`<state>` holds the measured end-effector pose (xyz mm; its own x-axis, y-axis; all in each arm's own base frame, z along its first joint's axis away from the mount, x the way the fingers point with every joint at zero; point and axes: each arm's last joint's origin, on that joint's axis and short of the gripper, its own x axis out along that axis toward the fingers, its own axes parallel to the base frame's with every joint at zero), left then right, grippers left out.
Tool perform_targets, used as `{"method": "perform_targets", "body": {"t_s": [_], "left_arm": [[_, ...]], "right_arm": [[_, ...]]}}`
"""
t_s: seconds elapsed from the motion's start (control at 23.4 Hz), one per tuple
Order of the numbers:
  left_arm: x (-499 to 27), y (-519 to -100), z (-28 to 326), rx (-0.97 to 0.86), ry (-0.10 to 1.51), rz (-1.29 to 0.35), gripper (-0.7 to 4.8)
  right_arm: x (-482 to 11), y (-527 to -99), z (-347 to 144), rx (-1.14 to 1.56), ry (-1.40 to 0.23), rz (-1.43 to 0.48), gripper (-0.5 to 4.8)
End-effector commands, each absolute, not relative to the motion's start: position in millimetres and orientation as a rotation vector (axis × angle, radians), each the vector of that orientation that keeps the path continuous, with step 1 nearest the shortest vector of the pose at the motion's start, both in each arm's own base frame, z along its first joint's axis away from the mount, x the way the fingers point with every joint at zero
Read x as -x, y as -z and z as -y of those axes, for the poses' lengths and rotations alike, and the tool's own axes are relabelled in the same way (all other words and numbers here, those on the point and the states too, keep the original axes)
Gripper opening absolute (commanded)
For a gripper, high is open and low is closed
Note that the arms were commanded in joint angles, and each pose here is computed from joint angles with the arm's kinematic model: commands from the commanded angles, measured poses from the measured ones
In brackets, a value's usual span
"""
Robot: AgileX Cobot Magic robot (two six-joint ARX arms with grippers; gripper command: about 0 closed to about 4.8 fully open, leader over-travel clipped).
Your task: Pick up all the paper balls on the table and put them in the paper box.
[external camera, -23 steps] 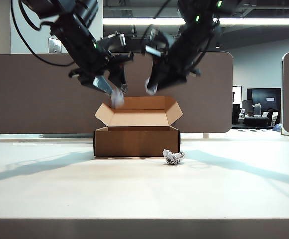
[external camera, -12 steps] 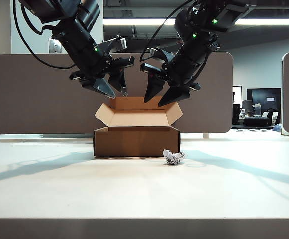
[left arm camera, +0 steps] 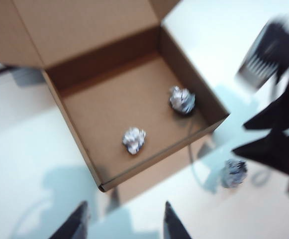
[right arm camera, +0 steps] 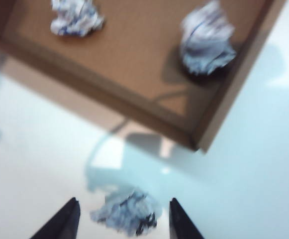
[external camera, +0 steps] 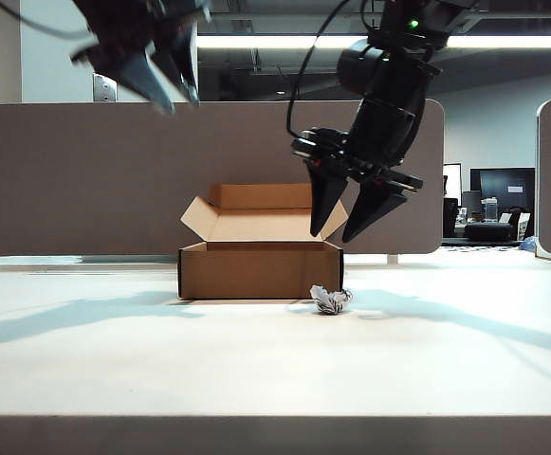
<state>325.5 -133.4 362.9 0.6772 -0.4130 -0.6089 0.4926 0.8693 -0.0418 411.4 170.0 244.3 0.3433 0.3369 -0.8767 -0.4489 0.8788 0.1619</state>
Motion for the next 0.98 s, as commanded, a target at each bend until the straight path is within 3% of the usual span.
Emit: {"method": "perform_targets", "body": {"t_s": [0.04, 0.13, 0.34, 0.98], "left_arm": [[-309.4, -383.4, 128.0, -0.124, 0.516, -0.595, 1.83], [-295.7, -395.0, 122.5, -0.123, 0.516, -0.58, 1.83], [-277.0, -405.2, 115.0, -0.136, 0.519, -0.593, 1.83], [-258.1, -385.1, 107.3, -0.151, 0.516, -0.658, 1.83]], "right_arm": [[-402.4, -244.7, -177.0, 0.239, -0.466, -1.133, 2.53], [-397.8, -241.1, -183.5, 0.298, -0.429, -1.14, 2.53], [-391.5, -230.3, -188.6, 0.318, -0.429, -1.174, 3.82], [-388.9, -205.1, -192.9, 0.242, -0.493, -1.171, 3.82]]}}
